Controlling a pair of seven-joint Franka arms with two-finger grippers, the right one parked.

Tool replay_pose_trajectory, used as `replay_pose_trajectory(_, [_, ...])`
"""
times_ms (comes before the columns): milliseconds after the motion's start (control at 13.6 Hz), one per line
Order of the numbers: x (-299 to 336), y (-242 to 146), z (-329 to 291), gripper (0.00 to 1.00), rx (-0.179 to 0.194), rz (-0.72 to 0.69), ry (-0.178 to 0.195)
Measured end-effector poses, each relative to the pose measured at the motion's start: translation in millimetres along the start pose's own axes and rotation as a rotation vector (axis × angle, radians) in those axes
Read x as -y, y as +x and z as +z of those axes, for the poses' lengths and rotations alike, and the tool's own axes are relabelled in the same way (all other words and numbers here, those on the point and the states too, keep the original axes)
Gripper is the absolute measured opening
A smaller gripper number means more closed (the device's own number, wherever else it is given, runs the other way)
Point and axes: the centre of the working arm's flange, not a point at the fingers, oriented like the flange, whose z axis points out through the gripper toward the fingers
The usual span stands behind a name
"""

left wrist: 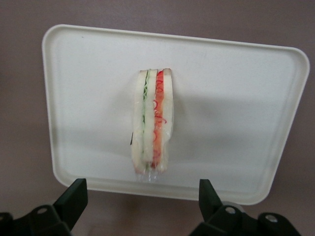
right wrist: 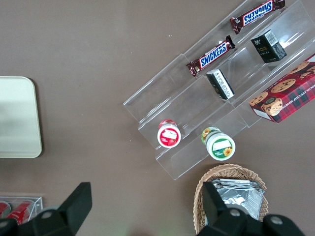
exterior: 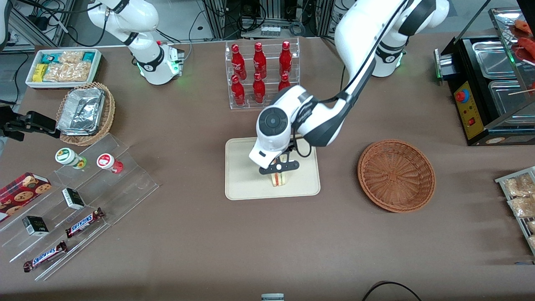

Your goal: Place sandwich from basket to tray

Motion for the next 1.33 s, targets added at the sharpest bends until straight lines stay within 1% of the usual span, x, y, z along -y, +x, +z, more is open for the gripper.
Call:
replay_pose_trajectory(74, [4, -3, -17, 1.0, -0.005, 0.011, 0.003])
replay_pose_trajectory(221, [18, -1, -39, 1.0, -0.009, 0.091, 0.025])
replay_pose_trajectory(369, [48, 22, -58, 1.0, -0.009, 0.174, 0.028])
replay_pose_trajectory(443, [69, 38, -69, 1.0, -0.006, 0.183, 0.027])
replay_pose_trajectory(590, [116, 65, -88, 1.0, 0.021, 0.156, 0.033])
replay_pose_trajectory(885, [199, 102, -117, 1.0, 0.057, 0.195, 0.023])
replay_pose_trajectory(1107, [275, 122, -132, 1.0, 0.065, 0.24, 0.007])
replay_pose_trajectory(1328, [339, 129, -143, 1.0, 0.07, 0.224, -0.006])
